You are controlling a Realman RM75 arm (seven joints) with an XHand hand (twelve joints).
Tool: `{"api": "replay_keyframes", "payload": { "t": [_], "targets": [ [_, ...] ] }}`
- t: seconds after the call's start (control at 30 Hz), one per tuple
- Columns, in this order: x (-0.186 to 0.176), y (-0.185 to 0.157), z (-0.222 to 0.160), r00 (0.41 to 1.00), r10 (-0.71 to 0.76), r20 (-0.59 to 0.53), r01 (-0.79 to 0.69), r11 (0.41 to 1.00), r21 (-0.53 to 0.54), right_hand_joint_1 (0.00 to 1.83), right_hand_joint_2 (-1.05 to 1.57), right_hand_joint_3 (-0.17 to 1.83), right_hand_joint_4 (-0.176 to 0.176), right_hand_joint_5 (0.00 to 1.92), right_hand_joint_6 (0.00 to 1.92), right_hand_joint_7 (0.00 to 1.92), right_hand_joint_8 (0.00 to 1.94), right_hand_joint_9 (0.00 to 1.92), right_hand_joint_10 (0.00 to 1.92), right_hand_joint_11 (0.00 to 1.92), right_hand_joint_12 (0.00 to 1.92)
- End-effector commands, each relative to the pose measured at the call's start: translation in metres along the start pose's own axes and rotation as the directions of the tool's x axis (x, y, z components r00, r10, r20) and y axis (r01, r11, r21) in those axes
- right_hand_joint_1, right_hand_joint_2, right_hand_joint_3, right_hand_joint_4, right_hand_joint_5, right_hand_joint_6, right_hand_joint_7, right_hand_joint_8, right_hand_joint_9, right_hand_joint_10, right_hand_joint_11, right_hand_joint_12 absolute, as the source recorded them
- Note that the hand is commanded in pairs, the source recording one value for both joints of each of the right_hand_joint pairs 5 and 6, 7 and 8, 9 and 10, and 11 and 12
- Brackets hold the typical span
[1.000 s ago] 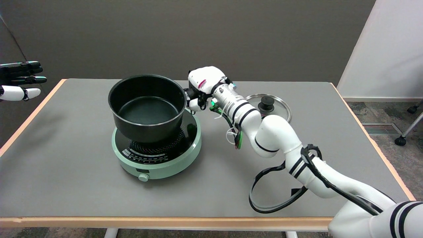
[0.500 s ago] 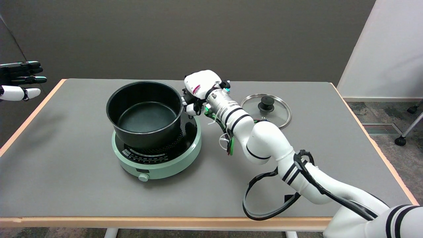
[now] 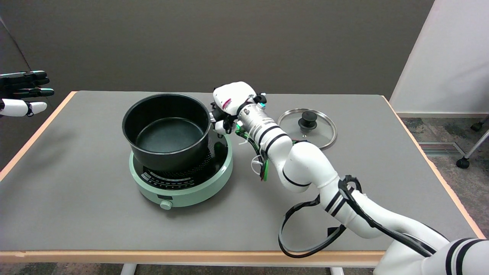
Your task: Place the pot onto the induction cooker.
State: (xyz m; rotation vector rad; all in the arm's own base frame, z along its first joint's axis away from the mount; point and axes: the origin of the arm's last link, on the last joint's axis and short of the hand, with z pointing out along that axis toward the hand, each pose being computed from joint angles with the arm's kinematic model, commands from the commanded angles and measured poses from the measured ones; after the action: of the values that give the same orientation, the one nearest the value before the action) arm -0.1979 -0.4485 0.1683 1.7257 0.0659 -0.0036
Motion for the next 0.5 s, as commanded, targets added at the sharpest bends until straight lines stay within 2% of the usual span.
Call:
{"api": "replay_keyframes", "payload": {
  "t": [0.03, 0.5],
  "targets": [
    [-0.012, -0.0002, -0.0053, 0.999, 0.016, 0.041, -0.015, 1.0, -0.025, 1.04, 1.13, 0.69, -0.093, 1.69, 1.69, 1.69, 1.69, 1.69, 1.69, 1.69, 1.69],
    [-0.0179, -0.0053, -0.0058, 0.998, 0.032, 0.061, -0.03, 0.999, -0.028, 1.04, 1.14, 0.69, -0.094, 1.69, 1.69, 1.69, 1.69, 1.69, 1.69, 1.69, 1.69]
  ]
}}
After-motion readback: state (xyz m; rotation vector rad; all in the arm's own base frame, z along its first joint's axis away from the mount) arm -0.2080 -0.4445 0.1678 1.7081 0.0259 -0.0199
